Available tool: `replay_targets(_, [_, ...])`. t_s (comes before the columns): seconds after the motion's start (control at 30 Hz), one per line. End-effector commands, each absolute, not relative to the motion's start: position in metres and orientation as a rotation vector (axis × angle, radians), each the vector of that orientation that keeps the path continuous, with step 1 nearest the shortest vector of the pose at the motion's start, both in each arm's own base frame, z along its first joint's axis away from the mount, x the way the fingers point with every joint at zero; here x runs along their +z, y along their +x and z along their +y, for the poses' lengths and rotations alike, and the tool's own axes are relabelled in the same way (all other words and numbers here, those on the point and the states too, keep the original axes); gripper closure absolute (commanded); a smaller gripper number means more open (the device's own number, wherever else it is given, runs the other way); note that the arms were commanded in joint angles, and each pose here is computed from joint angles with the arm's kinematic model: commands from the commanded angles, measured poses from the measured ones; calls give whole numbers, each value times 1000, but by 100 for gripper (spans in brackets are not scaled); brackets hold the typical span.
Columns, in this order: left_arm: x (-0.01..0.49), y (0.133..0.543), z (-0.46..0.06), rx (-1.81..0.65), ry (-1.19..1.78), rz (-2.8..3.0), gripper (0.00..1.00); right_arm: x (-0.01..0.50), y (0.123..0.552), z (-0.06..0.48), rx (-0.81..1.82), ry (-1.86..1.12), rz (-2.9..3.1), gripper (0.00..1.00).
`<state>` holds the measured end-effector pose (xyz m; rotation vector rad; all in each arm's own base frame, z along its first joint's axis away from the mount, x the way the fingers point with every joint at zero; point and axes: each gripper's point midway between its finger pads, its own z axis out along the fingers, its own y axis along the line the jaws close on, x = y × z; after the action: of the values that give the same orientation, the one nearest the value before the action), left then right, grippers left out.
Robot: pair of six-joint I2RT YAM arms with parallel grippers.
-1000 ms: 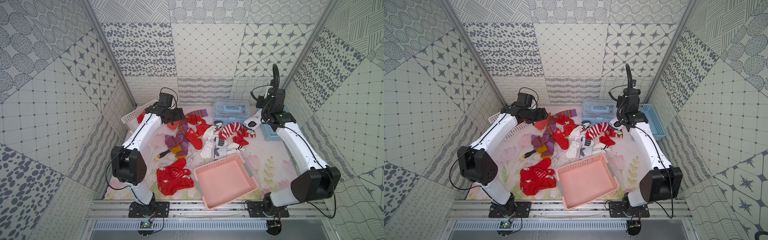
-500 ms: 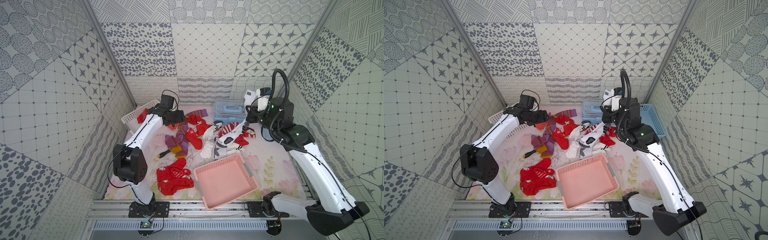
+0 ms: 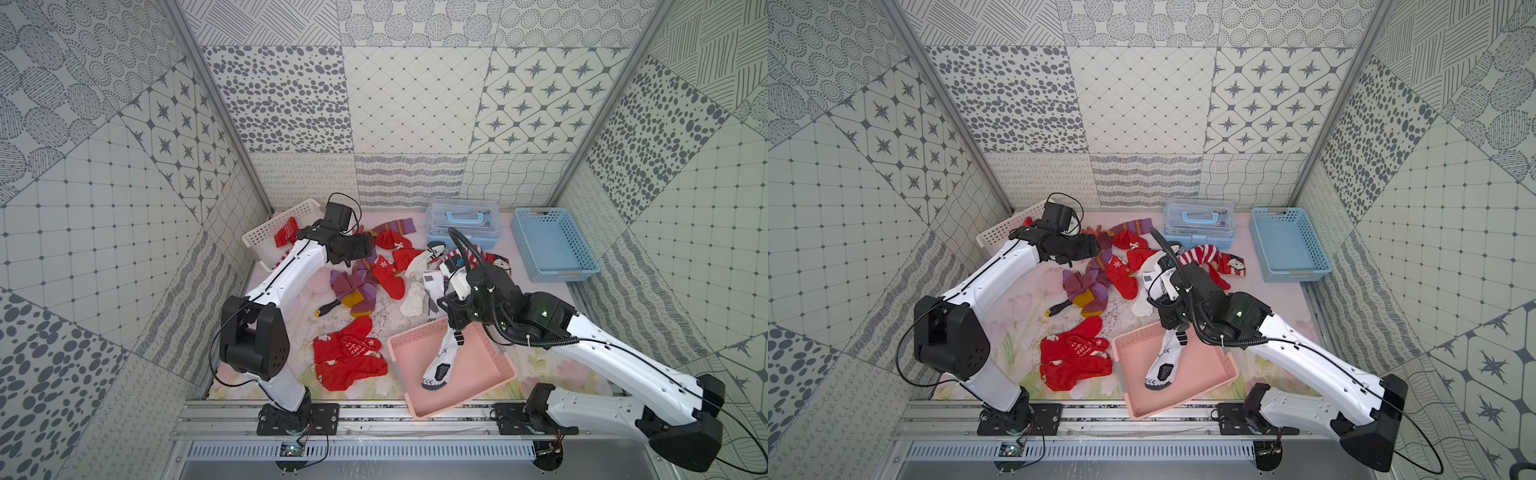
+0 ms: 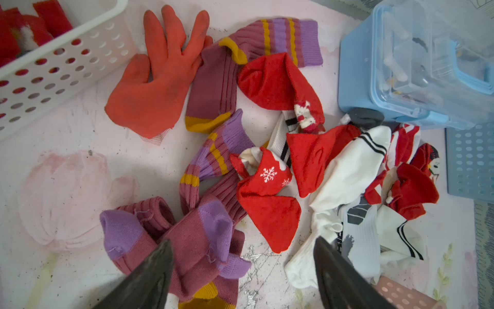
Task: Sort the socks into the basket by color
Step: Place the sock in the bin.
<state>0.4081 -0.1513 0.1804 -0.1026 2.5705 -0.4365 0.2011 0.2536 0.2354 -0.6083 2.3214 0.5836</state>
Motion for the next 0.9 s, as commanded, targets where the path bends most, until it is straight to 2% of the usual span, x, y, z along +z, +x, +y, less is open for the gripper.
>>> replay_targets(0.0, [185,405,-152,-438,-113,2532,18,225,202,260,596,-545,2322,100])
replay_targets(0.4, [180,395,-151,-426,-120,2543,18,130,150,260,662,-609,2618,100])
replay_targets(0.7, [179,396,-163,-432,-82,2553,18,82,131,259,675,-559,2800,100])
replay_targets(0.77, [179,396,-166,-434,-74,2555,18,75,128,261,675,-558,2831,94])
replay_targets(0.87, [177,395,-169,-431,-62,2562,18,68,126,263,671,-562,2866,76])
